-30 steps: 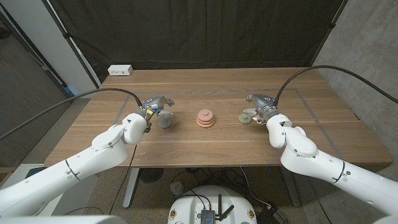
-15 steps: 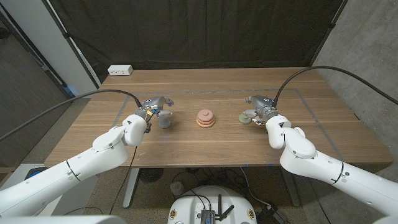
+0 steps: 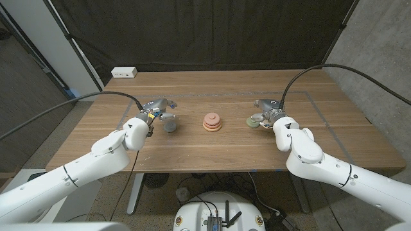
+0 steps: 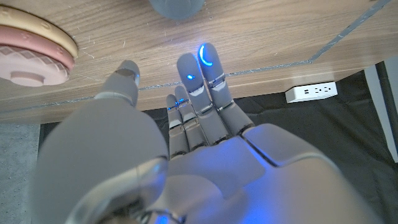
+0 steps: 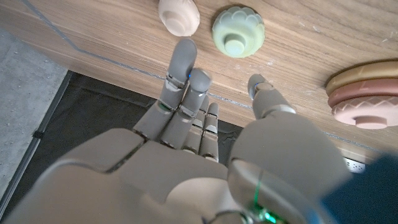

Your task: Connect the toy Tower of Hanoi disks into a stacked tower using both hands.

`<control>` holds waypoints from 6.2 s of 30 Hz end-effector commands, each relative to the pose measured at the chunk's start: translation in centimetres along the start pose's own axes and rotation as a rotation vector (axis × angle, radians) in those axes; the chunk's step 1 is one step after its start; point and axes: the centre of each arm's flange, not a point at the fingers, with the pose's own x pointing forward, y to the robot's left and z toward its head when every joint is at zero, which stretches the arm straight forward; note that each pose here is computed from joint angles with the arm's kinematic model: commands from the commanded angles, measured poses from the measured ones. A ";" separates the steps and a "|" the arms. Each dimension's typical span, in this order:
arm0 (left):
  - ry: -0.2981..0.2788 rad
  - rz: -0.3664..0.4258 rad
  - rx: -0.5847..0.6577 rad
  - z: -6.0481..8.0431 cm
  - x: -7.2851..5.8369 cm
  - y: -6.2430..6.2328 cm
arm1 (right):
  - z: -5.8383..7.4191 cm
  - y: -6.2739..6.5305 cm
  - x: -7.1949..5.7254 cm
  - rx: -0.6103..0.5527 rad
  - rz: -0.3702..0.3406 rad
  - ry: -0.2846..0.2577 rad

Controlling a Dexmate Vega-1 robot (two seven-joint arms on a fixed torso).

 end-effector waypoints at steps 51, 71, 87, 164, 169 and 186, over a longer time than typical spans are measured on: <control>0.036 -0.031 -0.038 -1.4 -0.8 -0.3 | 0.9 1.7 3.0 -0.068 0.211 0.097; 0.047 -0.049 -0.053 -1.7 -1.2 -1.0 | 0.7 2.8 3.5 -0.068 0.239 0.112; 0.043 -0.060 -0.067 -1.9 -1.1 -1.3 | 1.0 3.3 3.8 -0.088 0.266 0.121; 0.046 -0.025 -0.055 -2.0 -1.9 0.0 | 1.3 0.3 3.3 -0.039 0.174 0.016; 0.051 -0.021 -0.056 -2.1 -2.0 0.1 | 1.5 -0.4 2.8 -0.051 0.170 0.012; 0.054 -0.023 -0.054 -2.0 -2.0 0.1 | 2.2 -2.4 1.6 -0.065 0.156 -0.021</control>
